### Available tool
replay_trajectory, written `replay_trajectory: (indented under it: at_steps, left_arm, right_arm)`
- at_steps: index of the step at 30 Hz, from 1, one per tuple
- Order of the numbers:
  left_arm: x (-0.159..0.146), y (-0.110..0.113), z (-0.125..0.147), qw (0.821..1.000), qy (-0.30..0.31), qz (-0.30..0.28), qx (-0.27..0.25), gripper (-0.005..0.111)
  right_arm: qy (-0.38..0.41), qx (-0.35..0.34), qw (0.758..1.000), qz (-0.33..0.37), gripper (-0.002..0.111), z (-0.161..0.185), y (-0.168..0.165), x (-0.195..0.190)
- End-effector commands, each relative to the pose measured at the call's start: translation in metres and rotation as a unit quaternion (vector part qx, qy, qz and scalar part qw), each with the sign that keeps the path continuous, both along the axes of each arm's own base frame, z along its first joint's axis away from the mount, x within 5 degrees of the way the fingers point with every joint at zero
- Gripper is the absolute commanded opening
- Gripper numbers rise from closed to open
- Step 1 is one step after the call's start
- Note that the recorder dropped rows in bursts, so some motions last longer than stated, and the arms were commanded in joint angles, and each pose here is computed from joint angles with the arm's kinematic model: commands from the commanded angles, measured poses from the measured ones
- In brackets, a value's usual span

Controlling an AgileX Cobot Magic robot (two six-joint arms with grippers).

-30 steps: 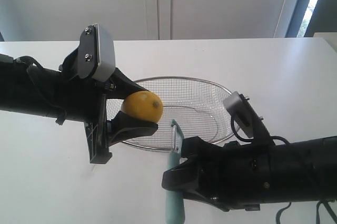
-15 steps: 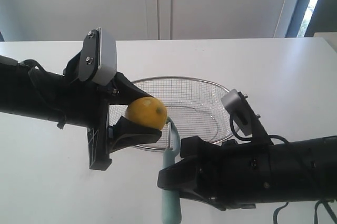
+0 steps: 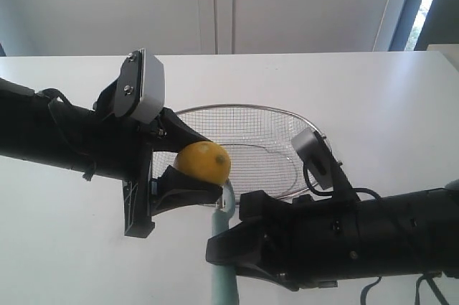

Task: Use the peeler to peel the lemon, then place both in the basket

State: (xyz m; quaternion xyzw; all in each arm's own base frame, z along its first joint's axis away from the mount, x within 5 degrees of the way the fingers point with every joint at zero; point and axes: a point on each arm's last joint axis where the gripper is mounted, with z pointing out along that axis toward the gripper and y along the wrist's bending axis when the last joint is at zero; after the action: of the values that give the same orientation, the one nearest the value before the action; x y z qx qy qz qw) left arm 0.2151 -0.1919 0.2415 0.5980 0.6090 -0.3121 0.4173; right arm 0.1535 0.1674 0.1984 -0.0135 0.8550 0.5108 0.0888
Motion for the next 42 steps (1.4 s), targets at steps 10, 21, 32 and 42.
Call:
replay_trajectory:
  at_steps: [10,21,32,42]
  left_arm:
    - [-0.002,-0.003,0.005,0.998,-0.054,-0.034,-0.010,0.001]
    - [0.002,-0.002,0.004,0.999,-0.038,0.000,-0.001,0.001]
    - [0.007,0.002,0.000,0.998,-0.048,0.030,0.019,0.001]
    - [0.008,0.002,0.000,0.998,-0.048,0.032,0.020,0.001]
  right_arm:
    - [-0.027,-0.006,1.000,-0.010,0.000,0.002,-0.001,0.006]
    - [-0.027,-0.007,1.000,-0.011,0.000,0.001,-0.001,0.006]
    - [-0.033,-0.002,0.999,-0.010,0.000,0.005,-0.002,0.005]
    - [-0.195,0.074,0.977,-0.043,0.000,0.078,-0.027,-0.027]
